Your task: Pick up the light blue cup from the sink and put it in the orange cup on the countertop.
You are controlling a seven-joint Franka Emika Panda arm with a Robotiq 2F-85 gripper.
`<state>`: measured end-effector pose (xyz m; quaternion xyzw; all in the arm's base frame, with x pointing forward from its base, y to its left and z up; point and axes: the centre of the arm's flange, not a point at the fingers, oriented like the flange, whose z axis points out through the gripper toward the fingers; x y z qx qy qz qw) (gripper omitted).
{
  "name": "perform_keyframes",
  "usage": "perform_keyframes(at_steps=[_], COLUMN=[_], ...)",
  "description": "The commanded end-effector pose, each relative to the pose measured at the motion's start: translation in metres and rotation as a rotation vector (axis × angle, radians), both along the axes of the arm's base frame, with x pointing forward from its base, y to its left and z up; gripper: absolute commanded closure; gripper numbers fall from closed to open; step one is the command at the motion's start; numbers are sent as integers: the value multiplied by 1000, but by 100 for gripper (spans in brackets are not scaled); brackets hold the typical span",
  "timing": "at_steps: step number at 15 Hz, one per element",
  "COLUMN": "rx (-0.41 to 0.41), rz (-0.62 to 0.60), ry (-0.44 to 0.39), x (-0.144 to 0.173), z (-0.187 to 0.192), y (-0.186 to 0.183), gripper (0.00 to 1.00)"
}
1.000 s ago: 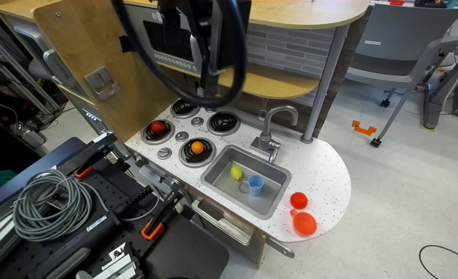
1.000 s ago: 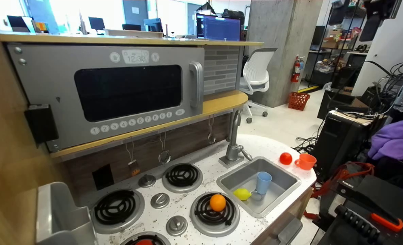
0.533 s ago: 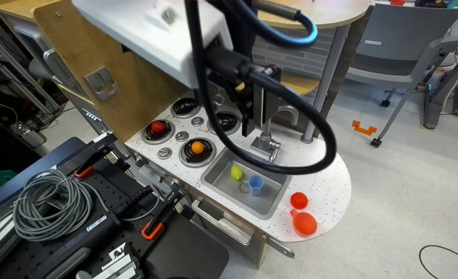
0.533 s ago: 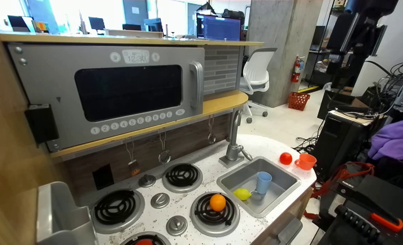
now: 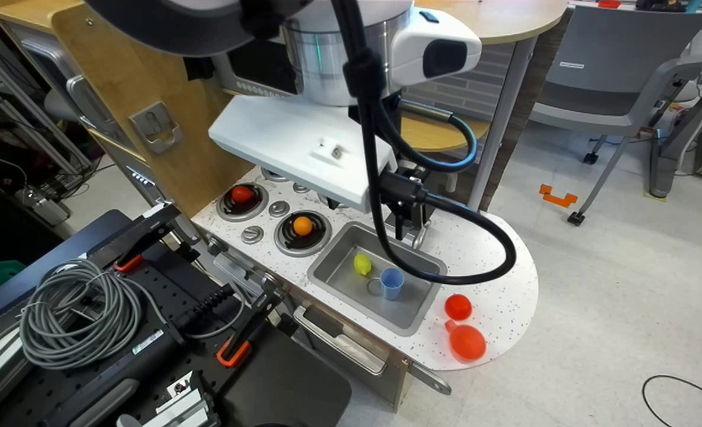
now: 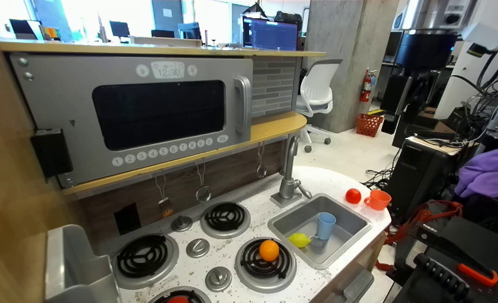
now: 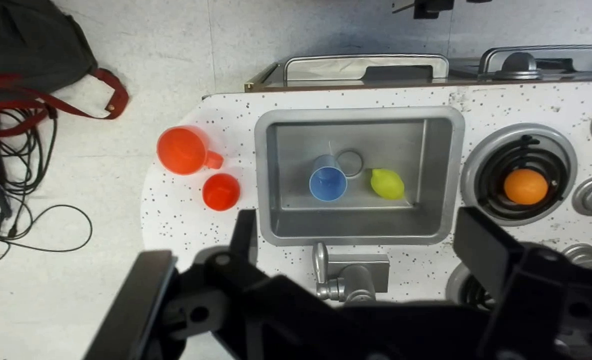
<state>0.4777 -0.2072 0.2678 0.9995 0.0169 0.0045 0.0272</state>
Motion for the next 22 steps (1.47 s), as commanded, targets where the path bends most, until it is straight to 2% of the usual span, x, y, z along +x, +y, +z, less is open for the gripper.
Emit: perform_keyframes(at_steps=[1, 11, 17, 22], rx=[-19, -32, -37, -46], rz=[56, 95, 53, 18], ry=[19, 61, 77, 92], x=[29, 99, 115, 109], z=[-23, -93, -131, -169], y=[-3, -7, -24, -30], gripper=[0, 0, 0, 0])
